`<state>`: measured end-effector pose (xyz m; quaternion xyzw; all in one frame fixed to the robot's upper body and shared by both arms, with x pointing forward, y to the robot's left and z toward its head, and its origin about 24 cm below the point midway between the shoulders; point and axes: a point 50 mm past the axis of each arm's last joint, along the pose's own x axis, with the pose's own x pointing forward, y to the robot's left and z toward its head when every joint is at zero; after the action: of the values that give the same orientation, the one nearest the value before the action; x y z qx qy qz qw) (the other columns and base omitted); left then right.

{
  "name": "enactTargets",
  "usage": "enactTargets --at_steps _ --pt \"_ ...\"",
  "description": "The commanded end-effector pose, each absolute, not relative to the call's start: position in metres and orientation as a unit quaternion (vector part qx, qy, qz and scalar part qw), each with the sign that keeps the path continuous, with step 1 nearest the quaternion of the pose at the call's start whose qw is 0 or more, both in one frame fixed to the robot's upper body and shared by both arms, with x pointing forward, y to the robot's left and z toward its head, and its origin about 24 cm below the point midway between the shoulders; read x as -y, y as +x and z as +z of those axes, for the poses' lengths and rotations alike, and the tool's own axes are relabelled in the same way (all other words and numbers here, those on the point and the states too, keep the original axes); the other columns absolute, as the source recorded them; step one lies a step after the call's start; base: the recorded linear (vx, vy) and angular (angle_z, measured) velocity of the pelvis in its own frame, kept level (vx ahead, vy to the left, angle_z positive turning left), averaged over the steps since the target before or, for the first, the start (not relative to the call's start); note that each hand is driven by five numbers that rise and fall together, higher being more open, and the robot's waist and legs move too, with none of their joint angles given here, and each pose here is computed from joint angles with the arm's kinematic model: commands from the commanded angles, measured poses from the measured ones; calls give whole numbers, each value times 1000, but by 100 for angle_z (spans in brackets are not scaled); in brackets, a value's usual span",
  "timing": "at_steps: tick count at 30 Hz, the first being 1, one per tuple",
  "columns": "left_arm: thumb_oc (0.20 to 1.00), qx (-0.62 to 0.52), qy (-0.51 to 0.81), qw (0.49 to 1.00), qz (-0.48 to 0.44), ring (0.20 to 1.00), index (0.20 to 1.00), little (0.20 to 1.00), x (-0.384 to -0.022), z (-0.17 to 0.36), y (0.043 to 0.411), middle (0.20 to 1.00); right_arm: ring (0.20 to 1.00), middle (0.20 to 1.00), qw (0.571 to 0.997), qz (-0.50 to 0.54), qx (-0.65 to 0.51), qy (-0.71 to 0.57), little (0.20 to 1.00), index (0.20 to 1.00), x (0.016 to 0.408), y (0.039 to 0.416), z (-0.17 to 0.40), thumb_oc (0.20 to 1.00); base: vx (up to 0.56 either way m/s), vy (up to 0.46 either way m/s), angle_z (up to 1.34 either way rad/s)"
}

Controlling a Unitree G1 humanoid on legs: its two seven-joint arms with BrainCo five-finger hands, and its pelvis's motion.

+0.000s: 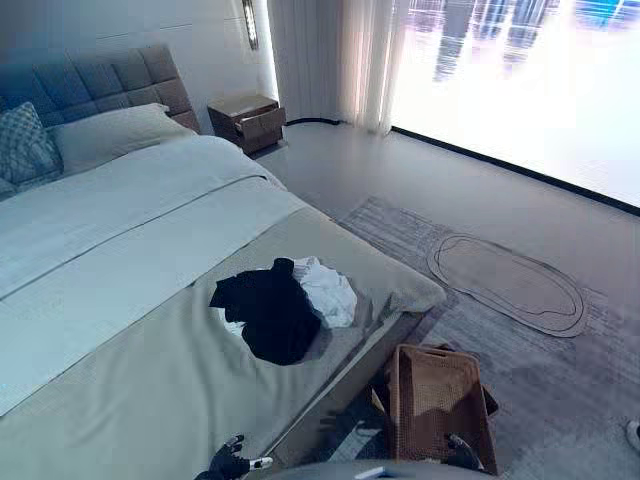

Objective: Pick up clothes into the bucket

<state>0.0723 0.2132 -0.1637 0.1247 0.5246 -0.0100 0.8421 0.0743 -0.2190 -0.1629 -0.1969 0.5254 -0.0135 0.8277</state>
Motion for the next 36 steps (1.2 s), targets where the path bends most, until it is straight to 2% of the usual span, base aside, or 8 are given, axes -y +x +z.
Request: enactTargets --at_steps 1,13,22,26,27,28,29,36 --pt "1000 -499 124 857 -44 1000 1000 1000 -193 -162 99 1000 1000 1000 841 -2 -495 -220 1000 1000 219 107 -157 1000 -42 -18 117" --pt "1000 -493 136 859 -34 1000 1000 1000 -195 -161 103 1000 1000 1000 841 -8 -494 -220 1000 1000 218 106 -157 1000 0 0 0" --pt "1000 -452 179 874 17 1000 1000 1000 -210 -151 124 1000 1000 1000 845 -26 -486 -222 1000 1000 221 108 -156 1000 0 0 0" --pt "1000 -391 180 899 78 1000 1000 1000 -221 -135 154 1000 1000 1000 846 -33 -481 -226 1000 1000 222 109 -155 1000 -9 0 0" --pt "1000 -345 187 913 107 1000 1000 1000 -228 -120 177 1000 1000 1000 850 -36 -471 -231 1000 1000 223 114 -152 1000 -36 2 -2" --pt "1000 -345 187 913 107 1000 1000 1000 -228 -120 177 1000 1000 1000 851 -36 -471 -231 1000 1000 223 114 -152 1000 -64 10 -7" --pt "1000 -309 204 920 128 1000 1000 1000 -237 -106 198 1000 1000 1000 856 -35 -459 -237 1000 1000 223 120 -150 1000 -25 7 -9" --pt "1000 -204 259 927 178 1000 1000 1000 -267 -51 259 1000 1000 1000 879 -27 -408 -247 1000 1000 222 149 -137 1000 -35 17 -14"
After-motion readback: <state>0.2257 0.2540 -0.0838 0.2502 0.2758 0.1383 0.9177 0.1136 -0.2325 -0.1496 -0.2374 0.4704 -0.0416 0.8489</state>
